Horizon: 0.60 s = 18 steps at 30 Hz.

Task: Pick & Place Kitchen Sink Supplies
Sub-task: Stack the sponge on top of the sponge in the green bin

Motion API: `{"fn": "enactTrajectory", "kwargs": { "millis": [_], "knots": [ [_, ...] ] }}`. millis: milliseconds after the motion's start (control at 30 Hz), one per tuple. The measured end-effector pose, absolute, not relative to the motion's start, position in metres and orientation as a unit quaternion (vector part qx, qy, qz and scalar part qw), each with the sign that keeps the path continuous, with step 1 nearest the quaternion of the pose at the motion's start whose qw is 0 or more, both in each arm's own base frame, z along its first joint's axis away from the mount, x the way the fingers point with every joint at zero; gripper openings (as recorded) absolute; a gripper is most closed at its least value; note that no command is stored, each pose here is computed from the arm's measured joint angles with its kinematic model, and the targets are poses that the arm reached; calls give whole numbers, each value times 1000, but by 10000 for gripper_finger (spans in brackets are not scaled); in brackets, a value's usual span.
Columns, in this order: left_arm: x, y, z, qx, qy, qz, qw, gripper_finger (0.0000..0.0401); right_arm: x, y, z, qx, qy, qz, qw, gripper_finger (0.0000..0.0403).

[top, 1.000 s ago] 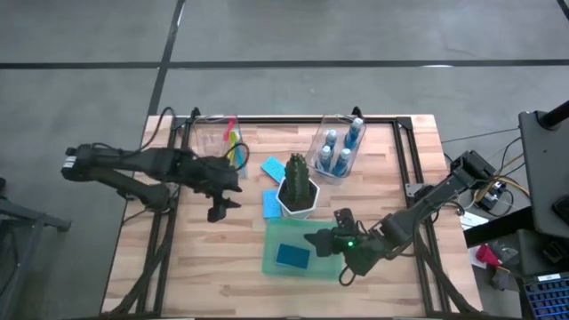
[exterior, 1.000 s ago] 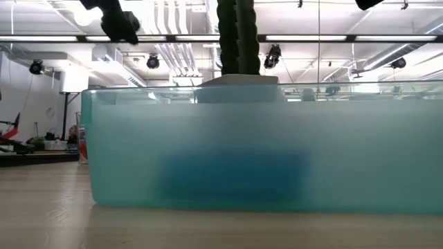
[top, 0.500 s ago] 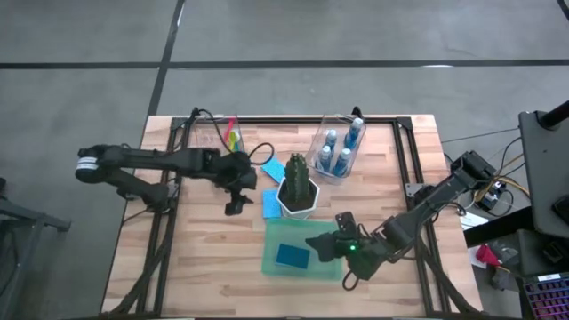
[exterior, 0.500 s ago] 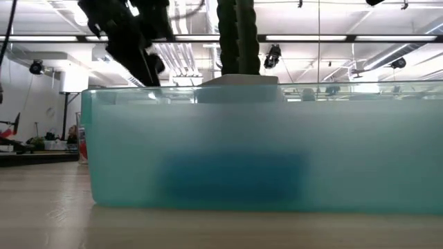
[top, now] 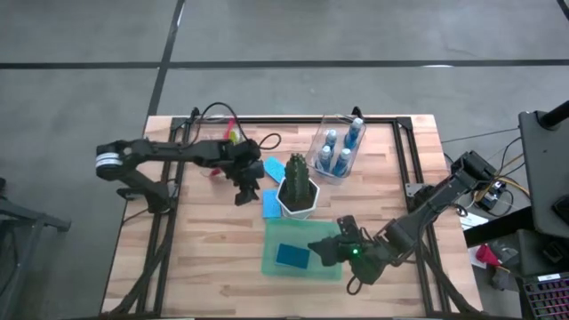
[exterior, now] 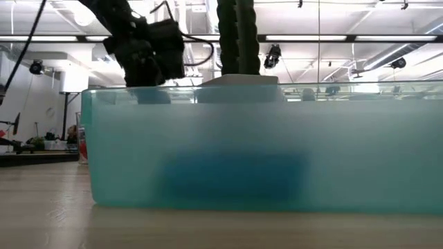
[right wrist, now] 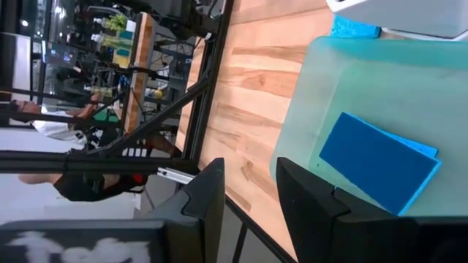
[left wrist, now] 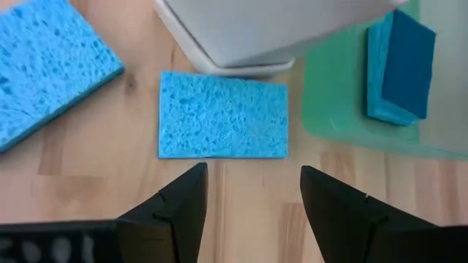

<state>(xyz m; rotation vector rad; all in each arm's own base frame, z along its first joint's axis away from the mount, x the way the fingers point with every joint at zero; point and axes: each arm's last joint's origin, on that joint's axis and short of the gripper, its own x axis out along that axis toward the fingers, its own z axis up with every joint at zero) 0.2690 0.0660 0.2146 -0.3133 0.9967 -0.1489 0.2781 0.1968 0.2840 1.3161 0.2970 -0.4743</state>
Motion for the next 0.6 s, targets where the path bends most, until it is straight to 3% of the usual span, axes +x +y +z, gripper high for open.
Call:
{"fn": "enactTrajectory", "kwargs": {
  "millis": [333,600],
  "knots": [
    [289,73,212,-140,484,-88,859,209,278,197,283,604,137,-219,754,120],
    [275,76,218,-133,537,-62,831,209,278,197,283,607,135,-219,752,109]
  ]
}}
